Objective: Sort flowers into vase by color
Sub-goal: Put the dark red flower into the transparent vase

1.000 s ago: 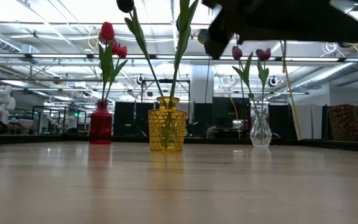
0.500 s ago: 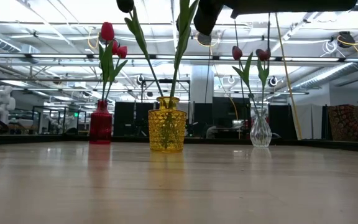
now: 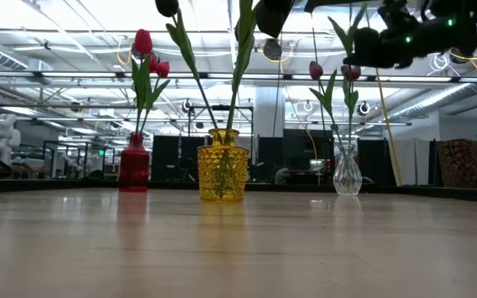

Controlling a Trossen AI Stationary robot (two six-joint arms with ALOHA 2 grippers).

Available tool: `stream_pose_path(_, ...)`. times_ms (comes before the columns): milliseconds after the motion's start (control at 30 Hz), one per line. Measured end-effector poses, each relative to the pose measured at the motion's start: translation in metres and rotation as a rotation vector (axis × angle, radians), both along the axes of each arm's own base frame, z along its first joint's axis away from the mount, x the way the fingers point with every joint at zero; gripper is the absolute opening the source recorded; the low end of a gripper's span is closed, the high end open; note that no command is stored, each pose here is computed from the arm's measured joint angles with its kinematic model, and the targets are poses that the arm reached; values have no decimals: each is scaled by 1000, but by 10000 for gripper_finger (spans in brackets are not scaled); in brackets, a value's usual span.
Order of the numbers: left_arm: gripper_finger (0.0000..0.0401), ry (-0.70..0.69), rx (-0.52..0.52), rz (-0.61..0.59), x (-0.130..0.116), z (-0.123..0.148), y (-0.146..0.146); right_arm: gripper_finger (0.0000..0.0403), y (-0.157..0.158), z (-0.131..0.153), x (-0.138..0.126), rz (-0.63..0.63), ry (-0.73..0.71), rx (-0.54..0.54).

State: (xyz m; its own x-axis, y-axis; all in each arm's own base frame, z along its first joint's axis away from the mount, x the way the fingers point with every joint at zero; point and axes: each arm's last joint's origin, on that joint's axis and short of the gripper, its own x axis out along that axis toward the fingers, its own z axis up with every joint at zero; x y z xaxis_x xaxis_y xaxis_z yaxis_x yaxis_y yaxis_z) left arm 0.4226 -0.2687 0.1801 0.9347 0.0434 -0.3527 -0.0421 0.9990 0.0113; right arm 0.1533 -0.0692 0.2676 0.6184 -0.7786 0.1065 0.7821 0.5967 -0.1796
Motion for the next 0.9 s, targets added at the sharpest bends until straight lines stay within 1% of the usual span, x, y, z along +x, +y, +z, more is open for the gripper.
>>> stream_pose_path(133,134,1,1,0,0,0,0,0,0,-18,-6,3,-94,-32)
stream_pose_path(333,134,2,2,3,1,0,2,0,1,-40,-11,-2,-87,-24)
stream_pose_path(533,134,2,1,4,1,0,2,1,2,-47,-12,4,-103,12)
stream_pose_path(667,134,0,0,4,1,0,2,16,2,-48,-12,7,-111,28)
stream_pose_path(833,134,0,-1,4,1,0,2,47,2,-52,-12,7,-103,65)
stream_pose_path(900,134,0,0,5,1,0,2,59,1,-54,-12,-15,-99,87)
